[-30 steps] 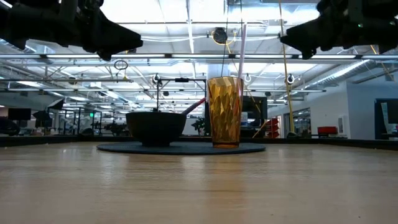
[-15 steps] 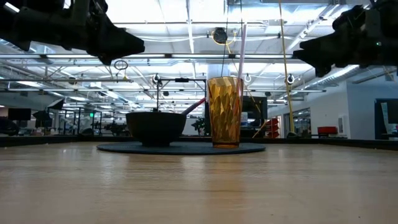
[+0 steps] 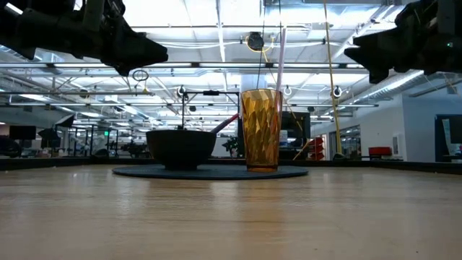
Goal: Pick & Place Utensil
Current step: Return to home position
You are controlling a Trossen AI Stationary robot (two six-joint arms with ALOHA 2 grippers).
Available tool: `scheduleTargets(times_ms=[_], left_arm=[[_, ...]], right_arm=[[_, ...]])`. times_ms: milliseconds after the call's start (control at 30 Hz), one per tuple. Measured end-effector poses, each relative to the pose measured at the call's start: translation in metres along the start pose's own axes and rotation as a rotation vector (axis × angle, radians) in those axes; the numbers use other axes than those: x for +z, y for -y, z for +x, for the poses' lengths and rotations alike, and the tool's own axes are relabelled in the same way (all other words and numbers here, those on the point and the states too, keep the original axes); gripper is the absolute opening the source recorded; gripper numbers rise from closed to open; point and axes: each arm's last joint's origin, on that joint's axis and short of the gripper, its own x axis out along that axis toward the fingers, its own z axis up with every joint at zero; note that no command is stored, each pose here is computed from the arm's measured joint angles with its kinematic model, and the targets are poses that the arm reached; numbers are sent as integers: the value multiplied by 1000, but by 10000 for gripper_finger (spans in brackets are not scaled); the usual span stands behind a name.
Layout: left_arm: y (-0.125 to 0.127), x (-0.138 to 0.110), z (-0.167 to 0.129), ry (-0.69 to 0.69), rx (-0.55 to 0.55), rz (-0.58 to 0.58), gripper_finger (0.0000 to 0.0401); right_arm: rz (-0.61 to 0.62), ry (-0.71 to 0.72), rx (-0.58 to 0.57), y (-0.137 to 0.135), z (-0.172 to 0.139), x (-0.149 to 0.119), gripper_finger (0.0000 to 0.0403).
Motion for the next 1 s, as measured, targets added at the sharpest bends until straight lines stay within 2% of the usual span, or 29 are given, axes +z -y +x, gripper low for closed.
scheduleTargets(times_ms=[200, 400, 500, 633, 733, 1000], left_arm=[[0, 0, 0, -4, 4, 36, 122], [-2, 2, -5, -17, 4, 38, 122], [-3, 5, -11, -13, -1, 37, 122], [-3, 9, -20, -18, -14, 49, 122], [-3, 11, -26, -19, -22, 69, 122], [-12, 22, -52, 21, 22, 74, 122]], right_arm=[[-17, -96, -86, 3, -1, -9, 171], [-39, -97, -86, 3, -7, -8, 171], [-55, -146, -87, 3, -11, -11, 171], [-52, -85, -84, 2, -16, -1, 171], [-50, -128, -86, 3, -18, -6, 171], [-39, -149, -89, 3, -18, -8, 171]])
